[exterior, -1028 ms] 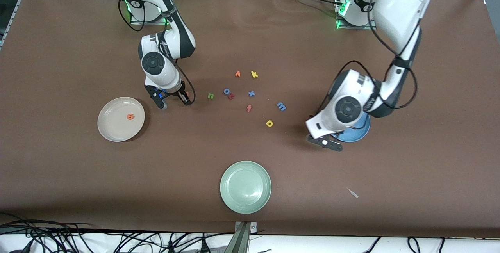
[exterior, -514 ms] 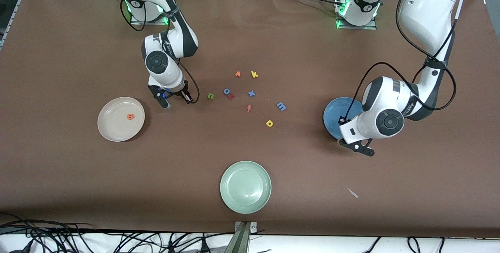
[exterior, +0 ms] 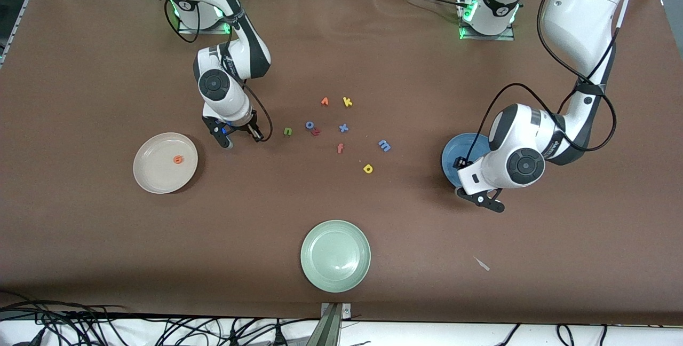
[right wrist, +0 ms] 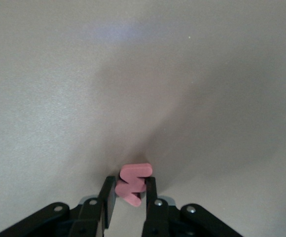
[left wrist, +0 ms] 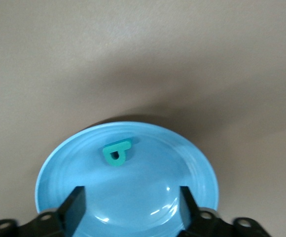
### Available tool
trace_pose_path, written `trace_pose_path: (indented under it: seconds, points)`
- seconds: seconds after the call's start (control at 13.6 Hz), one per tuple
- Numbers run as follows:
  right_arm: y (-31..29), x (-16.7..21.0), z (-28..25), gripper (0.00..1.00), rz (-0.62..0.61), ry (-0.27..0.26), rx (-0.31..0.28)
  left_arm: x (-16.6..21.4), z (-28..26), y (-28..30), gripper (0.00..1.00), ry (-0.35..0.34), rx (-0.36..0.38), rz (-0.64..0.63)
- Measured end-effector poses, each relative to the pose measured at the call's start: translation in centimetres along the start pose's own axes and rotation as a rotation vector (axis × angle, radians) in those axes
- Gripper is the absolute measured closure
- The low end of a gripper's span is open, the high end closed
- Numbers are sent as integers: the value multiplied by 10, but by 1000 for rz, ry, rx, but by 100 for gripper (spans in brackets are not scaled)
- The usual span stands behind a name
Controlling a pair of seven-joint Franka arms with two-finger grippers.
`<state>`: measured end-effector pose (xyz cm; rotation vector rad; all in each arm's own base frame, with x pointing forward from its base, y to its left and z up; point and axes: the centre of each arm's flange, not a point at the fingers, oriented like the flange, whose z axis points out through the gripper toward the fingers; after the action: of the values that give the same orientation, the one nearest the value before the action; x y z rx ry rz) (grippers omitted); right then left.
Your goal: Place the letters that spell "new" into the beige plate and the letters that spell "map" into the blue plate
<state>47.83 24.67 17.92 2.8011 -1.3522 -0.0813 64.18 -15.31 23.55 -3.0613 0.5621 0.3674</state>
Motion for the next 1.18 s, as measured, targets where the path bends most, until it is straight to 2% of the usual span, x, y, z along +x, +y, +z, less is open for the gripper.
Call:
trace_pose_path:
  seconds: [0.07, 0.22, 0.37, 0.73, 1.03, 1.18]
  points:
    - [-3, 0, -4, 71, -8, -5, -5, 1, -2, 8, 0, 4, -4, -11]
    - [-13, 3, -18, 71, -60, -29, -38, 3, -7, 26, 0, 12, -14, -36]
    - [-18, 20, -38, 71, -178, -48, -65, 5, -11, 42, 0, 20, -22, -64]
    - [14, 120, -61, 71, -551, -28, -68, 8, -22, 71, 0, 37, -36, -126]
    - [47, 185, -64, 71, -782, -26, -80, 7, -19, 123, 0, 30, -28, -194]
    - [64, 220, -60, 71, -841, -29, -86, 2, -12, 167, 0, 17, -23, -212]
